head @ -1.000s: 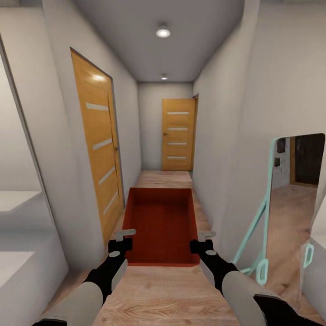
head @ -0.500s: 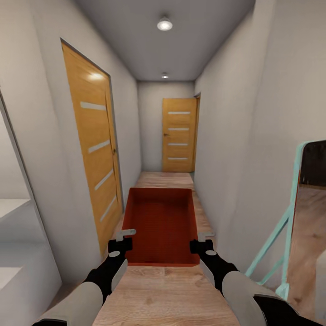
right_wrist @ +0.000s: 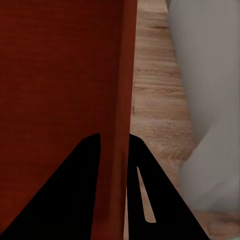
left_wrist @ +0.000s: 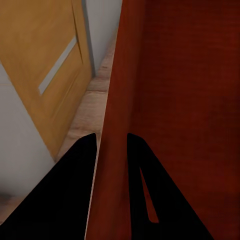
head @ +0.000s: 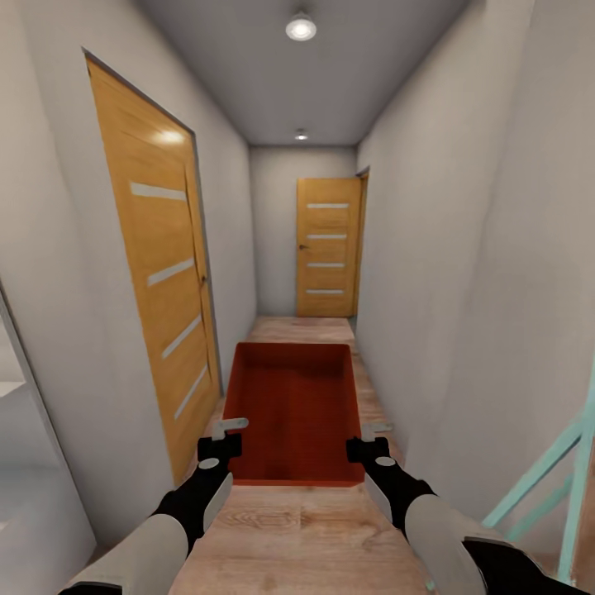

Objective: Move the two storage containers from the living room to the garage. In the garage, place one container on the floor and stack the other container on top of it (either order is fine).

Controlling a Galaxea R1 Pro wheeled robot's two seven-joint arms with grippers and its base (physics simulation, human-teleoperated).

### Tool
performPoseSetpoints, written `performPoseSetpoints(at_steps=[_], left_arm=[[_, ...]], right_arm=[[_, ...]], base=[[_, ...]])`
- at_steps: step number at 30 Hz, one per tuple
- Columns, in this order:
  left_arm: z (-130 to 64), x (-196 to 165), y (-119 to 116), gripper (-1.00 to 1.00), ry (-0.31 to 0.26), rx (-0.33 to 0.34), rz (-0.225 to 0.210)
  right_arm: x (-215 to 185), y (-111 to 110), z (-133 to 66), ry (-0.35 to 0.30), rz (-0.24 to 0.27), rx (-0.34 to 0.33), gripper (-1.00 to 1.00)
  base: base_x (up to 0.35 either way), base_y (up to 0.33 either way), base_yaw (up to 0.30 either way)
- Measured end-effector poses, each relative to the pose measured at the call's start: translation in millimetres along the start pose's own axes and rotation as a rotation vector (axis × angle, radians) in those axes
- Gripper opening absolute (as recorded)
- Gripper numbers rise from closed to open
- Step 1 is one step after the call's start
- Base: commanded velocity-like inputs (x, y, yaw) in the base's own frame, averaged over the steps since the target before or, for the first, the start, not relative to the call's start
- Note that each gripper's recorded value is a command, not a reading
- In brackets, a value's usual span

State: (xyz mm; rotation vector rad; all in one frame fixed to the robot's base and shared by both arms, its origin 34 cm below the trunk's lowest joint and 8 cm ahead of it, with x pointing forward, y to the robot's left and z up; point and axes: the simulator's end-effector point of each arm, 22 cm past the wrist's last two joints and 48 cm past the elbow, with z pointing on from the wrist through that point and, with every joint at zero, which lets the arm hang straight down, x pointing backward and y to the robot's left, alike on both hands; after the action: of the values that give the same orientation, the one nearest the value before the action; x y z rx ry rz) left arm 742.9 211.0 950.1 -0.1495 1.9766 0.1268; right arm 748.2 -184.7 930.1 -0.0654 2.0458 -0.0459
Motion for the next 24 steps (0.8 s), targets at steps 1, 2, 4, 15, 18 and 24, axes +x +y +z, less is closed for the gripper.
performPoseSetpoints(at_steps=[1,2,4,15,18,24], left_arm=[[0.0,-0.2,0.0,-1.0,0.0,0.0,0.0],[0.0,-0.3,-0.1,-1.0,0.0,0.0,0.0],[0.0,-0.1,0.0,-1.0,0.0,0.0,0.0],[-0.1,0.2,-0.3,-1.0,0.001,0.0,0.0],[-0.1,0.2,-0.2,-1.0,0.001,0.0,0.0],[-0.1,-0.1,-0.5,-1.0,0.0,-0.001,0.0]], right_arm=[[-0.1,0.0,0.0,0.0,0.0,0.0,-1.0],[-0.1,-0.1,0.0,0.0,0.0,0.0,-1.0],[0.0,0.0,0.0,0.0,0.0,0.0,-1.0],[0.1,-0.3,0.1,0.001,0.0,-0.001,-1.0],[0.1,-0.2,0.0,0.001,0.0,0.0,-1.0],[0.0,-0.4,0.1,0.001,0.0,-0.001,-1.0]], base=[[0.325,0.0,0.0],[0.325,0.0,0.0],[0.325,0.0,0.0],[0.326,0.0,0.0],[0.326,0.0,0.0],[0.326,0.0,0.0]])
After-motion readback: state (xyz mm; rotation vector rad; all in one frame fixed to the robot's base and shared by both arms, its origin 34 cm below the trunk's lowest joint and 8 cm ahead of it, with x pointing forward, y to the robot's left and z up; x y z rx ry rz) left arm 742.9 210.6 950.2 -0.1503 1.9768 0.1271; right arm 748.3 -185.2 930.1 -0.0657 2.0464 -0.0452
